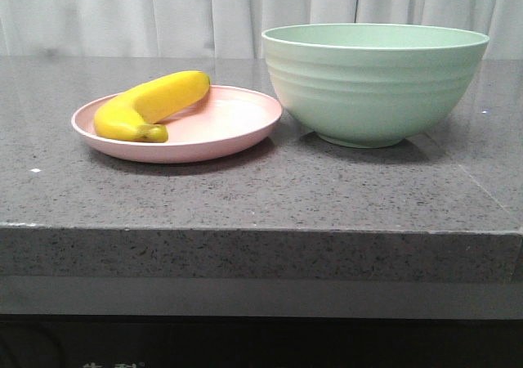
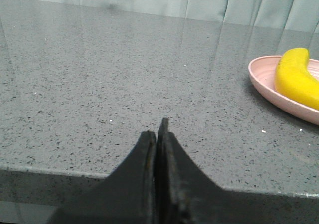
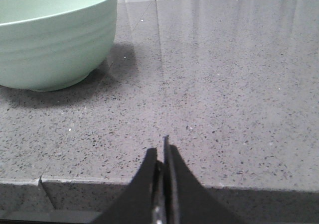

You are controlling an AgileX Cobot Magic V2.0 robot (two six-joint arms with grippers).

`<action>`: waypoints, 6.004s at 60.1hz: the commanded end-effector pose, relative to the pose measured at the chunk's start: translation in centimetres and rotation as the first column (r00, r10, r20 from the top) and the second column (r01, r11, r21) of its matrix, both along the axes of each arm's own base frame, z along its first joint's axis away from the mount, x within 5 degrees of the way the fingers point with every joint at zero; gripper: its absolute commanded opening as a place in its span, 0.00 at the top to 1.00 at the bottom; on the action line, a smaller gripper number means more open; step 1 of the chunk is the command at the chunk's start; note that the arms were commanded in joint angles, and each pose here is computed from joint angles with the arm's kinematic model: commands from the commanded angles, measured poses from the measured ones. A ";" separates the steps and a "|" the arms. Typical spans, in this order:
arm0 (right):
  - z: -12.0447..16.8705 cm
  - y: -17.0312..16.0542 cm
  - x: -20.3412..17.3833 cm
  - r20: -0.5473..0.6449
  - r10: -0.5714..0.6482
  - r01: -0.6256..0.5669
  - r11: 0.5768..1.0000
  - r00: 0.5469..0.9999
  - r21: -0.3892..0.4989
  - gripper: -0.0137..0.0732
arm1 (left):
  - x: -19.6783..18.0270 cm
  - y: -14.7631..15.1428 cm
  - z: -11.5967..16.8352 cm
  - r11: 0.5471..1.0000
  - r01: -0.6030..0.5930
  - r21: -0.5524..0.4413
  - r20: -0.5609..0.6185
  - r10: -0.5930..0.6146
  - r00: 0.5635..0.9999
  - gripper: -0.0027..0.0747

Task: Transfer banana from pink plate to green bowl

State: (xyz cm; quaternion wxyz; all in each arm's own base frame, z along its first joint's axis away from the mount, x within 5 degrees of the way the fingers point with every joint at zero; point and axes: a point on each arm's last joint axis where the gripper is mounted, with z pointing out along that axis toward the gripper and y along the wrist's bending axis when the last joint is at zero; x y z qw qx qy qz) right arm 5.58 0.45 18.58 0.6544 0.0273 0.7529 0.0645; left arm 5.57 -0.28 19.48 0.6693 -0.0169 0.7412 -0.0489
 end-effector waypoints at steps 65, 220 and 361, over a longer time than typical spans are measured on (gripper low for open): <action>1.0 -0.1 -0.1 0.103 -0.015 0.017 1.000 0.995 -0.010 0.92 | 0.0 0.0 1.0 1.000 -0.001 -0.016 0.119 0.003 0.993 0.99; 13.8 0.0 2.7 0.115 -0.006 0.009 1.000 0.993 -0.022 0.20 | 25.1 -15.6 10.1 0.898 0.441 0.012 -0.703 -0.306 0.642 0.18; 13.5 0.0 2.7 0.086 -0.002 0.005 1.000 0.996 -0.024 0.20 | 25.4 -18.1 9.8 0.863 0.504 0.039 -0.700 -0.336 0.630 0.56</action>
